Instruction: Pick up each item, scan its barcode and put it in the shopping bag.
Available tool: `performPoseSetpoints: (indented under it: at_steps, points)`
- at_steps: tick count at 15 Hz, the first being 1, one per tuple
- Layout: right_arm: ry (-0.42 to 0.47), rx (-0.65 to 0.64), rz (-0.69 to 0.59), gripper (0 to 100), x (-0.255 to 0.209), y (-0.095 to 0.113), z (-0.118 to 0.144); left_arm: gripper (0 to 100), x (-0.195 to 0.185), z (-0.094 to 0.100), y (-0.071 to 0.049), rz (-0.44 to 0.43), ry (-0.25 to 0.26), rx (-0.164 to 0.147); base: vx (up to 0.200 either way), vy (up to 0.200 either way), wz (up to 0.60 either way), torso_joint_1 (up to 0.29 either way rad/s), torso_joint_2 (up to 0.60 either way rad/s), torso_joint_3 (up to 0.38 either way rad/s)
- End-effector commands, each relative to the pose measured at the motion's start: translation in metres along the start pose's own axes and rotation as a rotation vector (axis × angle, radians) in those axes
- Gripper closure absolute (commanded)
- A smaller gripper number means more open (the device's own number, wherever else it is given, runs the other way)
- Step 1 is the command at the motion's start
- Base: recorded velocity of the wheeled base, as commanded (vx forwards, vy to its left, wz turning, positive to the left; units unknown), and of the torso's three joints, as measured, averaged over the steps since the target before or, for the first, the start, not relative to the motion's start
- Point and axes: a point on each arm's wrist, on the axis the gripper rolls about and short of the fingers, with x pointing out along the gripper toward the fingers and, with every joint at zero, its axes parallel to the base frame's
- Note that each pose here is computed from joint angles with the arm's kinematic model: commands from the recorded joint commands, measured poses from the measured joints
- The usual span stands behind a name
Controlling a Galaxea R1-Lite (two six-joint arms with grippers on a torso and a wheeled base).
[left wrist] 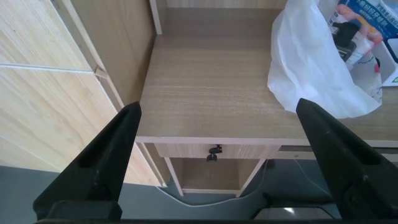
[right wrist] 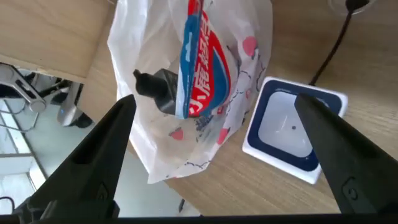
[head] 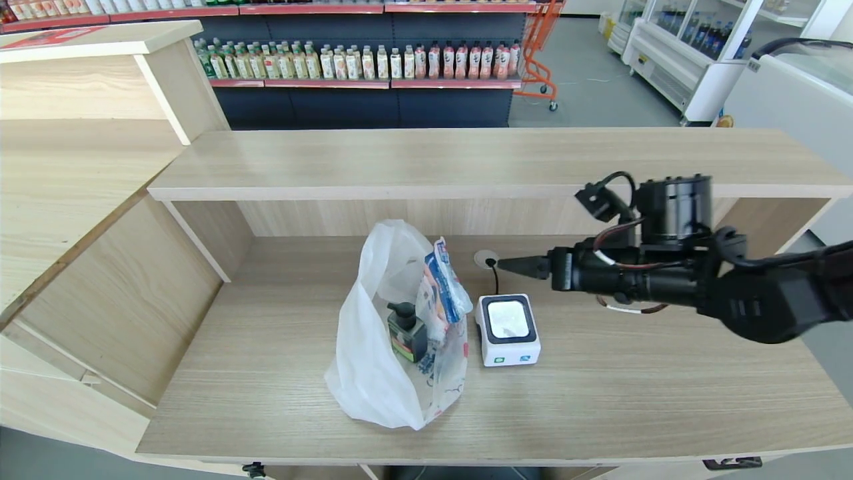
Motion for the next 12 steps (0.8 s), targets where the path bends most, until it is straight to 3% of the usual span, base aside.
performPoseSetpoints:
  at_steps: [1,2,4,5,8,11,12]
  points:
    - [-0.218,-0.079,-0.002,0,-0.127,0.041,0.015,0,0.0,0.0,0.0,0.0,0.0,0.0,0.0,0.0,0.0,0.0,0.0,0.0]
    - [-0.265,-0.11,-0.022,0,-0.161,0.051,0.002,0,0.0,0.0,0.0,0.0,0.001,0.0,0.0,0.0,0.0,0.0,0.0,0.0]
    - [-0.284,-0.241,-0.142,0,-0.21,0.057,-0.049,0,0.0,0.0,0.0,0.0,0.0,0.0,0.0,0.0,0.0,0.0,0.0,0.0]
    - [-0.303,-0.25,-0.28,0,-0.233,0.057,-0.092,0,0.0,0.0,0.0,0.0,0.001,0.0,0.0,0.0,0.0,0.0,0.0,0.0]
    - [-0.345,-0.239,-0.568,0,-0.264,0.052,-0.18,0,0.0,0.0,0.0,0.002,0.0,0.0,0.0,0.0,0.0,0.0,0.0,0.0]
    - [-0.291,-0.23,-0.676,0,-0.276,0.055,-0.226,0,0.0,0.0,0.0,0.0,0.001,0.0,0.0,0.0,0.0,0.0,0.0,0.0]
    - [-0.349,-0.201,-0.768,0,-0.282,0.057,-0.242,0,0.0,0.0,0.0,0.0,0.0,0.0,0.0,0.0,0.0,0.0,0.0,0.0]
